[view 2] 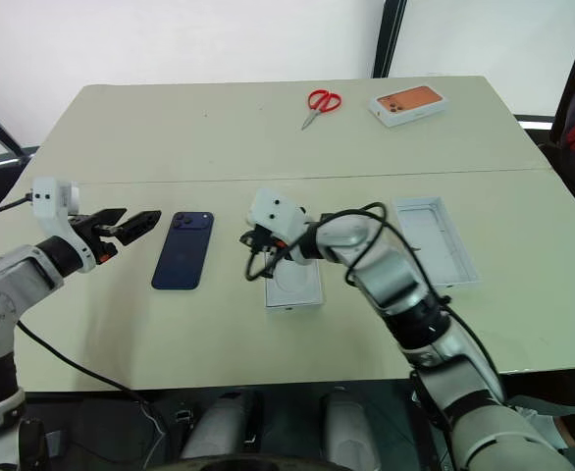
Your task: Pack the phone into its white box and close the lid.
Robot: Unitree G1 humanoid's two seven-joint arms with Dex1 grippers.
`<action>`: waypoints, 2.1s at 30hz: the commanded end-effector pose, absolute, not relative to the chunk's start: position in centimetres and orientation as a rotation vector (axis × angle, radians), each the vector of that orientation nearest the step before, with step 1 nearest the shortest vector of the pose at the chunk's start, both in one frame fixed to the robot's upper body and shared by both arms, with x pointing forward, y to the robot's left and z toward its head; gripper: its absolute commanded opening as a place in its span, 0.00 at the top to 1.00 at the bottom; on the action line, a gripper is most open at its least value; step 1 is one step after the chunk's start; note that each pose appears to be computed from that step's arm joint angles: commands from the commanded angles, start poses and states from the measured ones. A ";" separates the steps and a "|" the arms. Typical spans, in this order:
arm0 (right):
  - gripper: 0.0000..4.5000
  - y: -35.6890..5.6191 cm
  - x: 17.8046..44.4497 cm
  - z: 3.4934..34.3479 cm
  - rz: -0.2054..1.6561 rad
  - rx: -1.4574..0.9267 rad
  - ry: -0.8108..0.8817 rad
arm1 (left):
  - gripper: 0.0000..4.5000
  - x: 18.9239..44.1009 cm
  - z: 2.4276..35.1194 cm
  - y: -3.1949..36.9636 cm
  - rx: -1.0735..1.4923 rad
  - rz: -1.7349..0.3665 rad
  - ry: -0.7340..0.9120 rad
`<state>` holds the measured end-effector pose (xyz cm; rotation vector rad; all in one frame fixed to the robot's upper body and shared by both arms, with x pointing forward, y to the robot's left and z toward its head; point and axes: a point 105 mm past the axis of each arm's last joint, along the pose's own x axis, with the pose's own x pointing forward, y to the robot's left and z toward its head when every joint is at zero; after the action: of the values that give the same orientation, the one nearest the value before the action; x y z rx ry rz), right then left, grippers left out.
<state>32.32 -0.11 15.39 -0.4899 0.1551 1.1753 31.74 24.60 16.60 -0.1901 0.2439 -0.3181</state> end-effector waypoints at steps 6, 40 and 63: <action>1.00 4.9 34.4 14.3 1.105 -0.625 0.104 | 0.00 32.0 14.1 26.5 -0.329 -0.197 0.475; 1.00 9.1 33.5 10.8 1.184 -0.834 0.097 | 0.00 29.4 10.4 17.7 -0.517 -0.585 0.770; 1.00 7.8 33.7 10.4 1.163 -0.837 0.108 | 0.00 30.9 11.3 21.2 -0.600 -0.428 0.684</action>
<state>33.97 7.53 9.78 -0.8345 0.1420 1.1562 30.71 19.10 11.55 -0.6159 0.6893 -0.5349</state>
